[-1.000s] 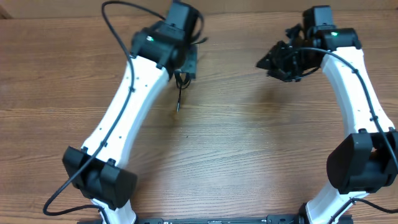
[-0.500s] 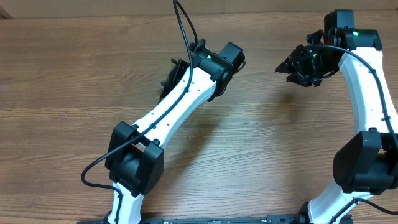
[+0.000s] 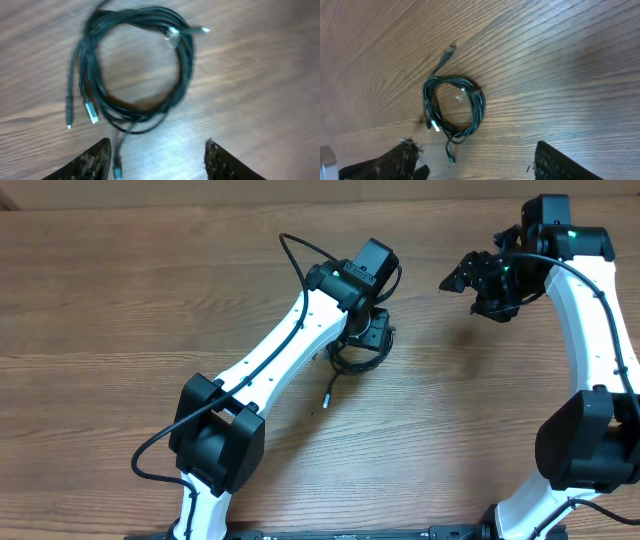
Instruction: Untangle cables
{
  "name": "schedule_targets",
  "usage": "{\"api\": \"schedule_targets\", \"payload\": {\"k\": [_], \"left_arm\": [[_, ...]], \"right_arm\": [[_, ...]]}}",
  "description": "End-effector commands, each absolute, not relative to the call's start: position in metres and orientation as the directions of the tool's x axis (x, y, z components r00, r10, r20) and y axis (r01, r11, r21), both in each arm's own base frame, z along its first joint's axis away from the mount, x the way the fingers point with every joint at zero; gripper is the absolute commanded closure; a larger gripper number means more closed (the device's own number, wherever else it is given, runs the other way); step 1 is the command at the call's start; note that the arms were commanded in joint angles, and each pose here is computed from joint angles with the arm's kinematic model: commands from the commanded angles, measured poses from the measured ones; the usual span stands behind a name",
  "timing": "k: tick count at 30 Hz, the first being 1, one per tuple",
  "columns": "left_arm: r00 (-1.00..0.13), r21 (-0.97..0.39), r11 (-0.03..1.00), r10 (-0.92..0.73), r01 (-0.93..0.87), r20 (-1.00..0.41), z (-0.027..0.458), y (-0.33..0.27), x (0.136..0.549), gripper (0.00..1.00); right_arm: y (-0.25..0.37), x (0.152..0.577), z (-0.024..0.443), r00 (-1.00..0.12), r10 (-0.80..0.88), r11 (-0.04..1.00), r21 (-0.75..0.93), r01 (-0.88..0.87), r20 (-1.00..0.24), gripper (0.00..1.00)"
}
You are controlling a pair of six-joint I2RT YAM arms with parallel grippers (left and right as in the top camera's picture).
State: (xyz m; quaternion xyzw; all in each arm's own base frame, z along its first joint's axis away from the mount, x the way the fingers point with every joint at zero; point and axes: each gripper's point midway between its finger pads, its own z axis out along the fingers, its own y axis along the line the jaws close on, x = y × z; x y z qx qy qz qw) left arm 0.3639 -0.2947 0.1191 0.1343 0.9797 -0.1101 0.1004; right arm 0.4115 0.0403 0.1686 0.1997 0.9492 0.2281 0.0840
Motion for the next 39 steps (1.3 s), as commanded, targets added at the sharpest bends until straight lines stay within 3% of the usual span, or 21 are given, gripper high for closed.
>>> {"api": "schedule_targets", "payload": {"k": [1, 5, 8, 12, 17, 23, 29, 39], "left_arm": [[-0.927, -0.285, 0.901, 0.247, 0.327, -0.282, 0.157, -0.304, 0.371, 0.41], [-0.931, -0.3, 0.912, 0.182, 0.28, -0.317, 0.185, -0.282, 0.392, 0.41], [-0.938, -0.318, 0.913, 0.156, 0.257, -0.311, 0.183, -0.27, 0.402, 0.47], [-0.919, -0.269, 0.906, 0.239, 0.328, -0.315, 0.158, -0.264, 0.417, 0.57], [-0.959, -0.244, 0.939, 0.196, 0.244, -0.205, 0.101, -0.262, 0.423, 0.65], [-0.979, -0.156, 0.978, 0.109, 0.137, -0.172, 0.057, -0.25, 0.438, 0.64], [-0.961, -0.165, 0.97, 0.135, 0.178, -0.239, 0.047, -0.261, 0.456, 0.65], [-0.959, -0.122, 0.974, 0.155, 0.188, -0.239, 0.035, -0.256, 0.459, 0.67]], "right_arm": [[0.032, 0.414, 0.179, -0.903, 0.415, 0.825, 0.464, 0.323, -0.11, 0.26], [0.031, 0.409, 0.177, -0.919, 0.378, 0.844, 0.45, 0.293, -0.111, 0.27], [0.028, 0.407, 0.175, -0.918, 0.381, 0.851, 0.429, 0.302, -0.108, 0.26], [0.028, 0.406, 0.175, -0.919, 0.381, 0.851, 0.429, 0.304, -0.104, 0.26], [0.028, 0.405, 0.175, -0.919, 0.381, 0.851, 0.427, 0.306, -0.099, 0.26], [0.029, 0.404, 0.174, -0.92, 0.381, 0.851, 0.426, 0.309, -0.093, 0.26], [0.029, 0.398, 0.173, -0.922, 0.381, 0.849, 0.42, 0.32, -0.067, 0.26], [0.029, 0.396, 0.173, -0.923, 0.381, 0.849, 0.418, 0.323, -0.061, 0.26]]}}
